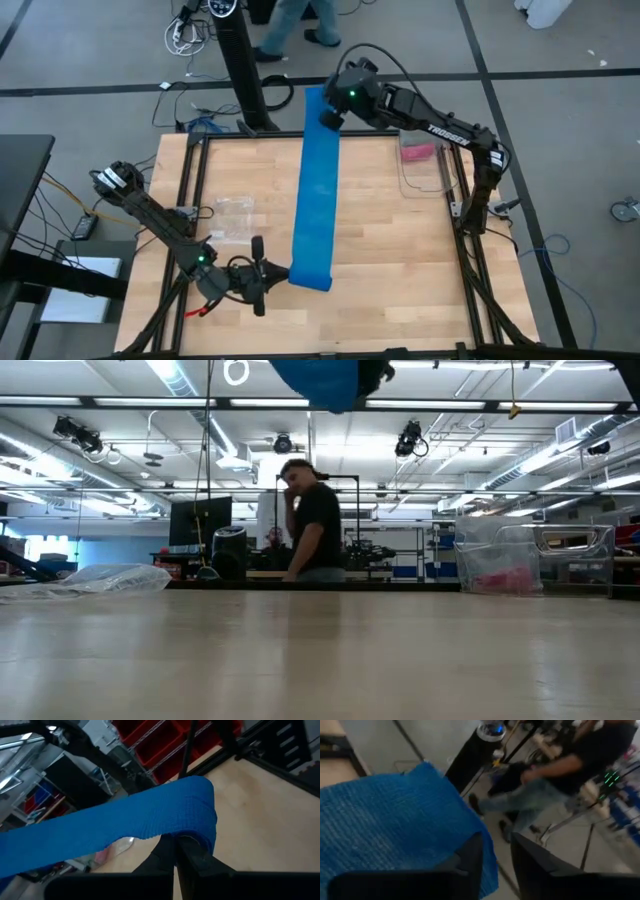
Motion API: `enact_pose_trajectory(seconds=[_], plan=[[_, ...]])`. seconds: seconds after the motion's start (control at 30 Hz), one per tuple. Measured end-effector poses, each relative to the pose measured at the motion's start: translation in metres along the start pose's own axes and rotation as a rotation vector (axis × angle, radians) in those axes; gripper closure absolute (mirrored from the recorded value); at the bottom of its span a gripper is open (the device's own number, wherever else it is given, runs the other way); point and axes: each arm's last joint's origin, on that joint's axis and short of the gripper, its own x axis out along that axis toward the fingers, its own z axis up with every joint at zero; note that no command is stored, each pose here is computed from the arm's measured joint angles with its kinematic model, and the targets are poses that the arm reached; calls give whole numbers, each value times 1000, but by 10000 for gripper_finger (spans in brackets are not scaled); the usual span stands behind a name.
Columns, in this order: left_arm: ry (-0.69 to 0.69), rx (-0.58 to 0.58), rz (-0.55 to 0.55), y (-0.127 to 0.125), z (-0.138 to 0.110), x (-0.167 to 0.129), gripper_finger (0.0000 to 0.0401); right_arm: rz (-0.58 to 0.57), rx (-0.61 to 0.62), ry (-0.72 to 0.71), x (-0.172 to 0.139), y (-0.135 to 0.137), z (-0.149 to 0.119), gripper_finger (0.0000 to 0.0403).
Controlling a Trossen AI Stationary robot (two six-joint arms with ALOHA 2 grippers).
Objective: Roll bandage
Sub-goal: Roll the blue bandage
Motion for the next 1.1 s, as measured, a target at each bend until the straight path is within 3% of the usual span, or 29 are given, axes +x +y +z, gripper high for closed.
enact_pose_trajectory(seconds=[0.2,0.43,0.87,1.1], plan=[[-20,-15,-11,1,2,0,394,27,-28,54,2,6,-8,231],[-30,-45,-8,1,3,0,394,71,-73,35,-6,17,-5,207],[-31,-50,7,2,4,-1,394,432,-20,156,-8,25,-23,212],[-32,-34,70,7,9,-7,393,668,-24,97,-14,29,-22,225]])
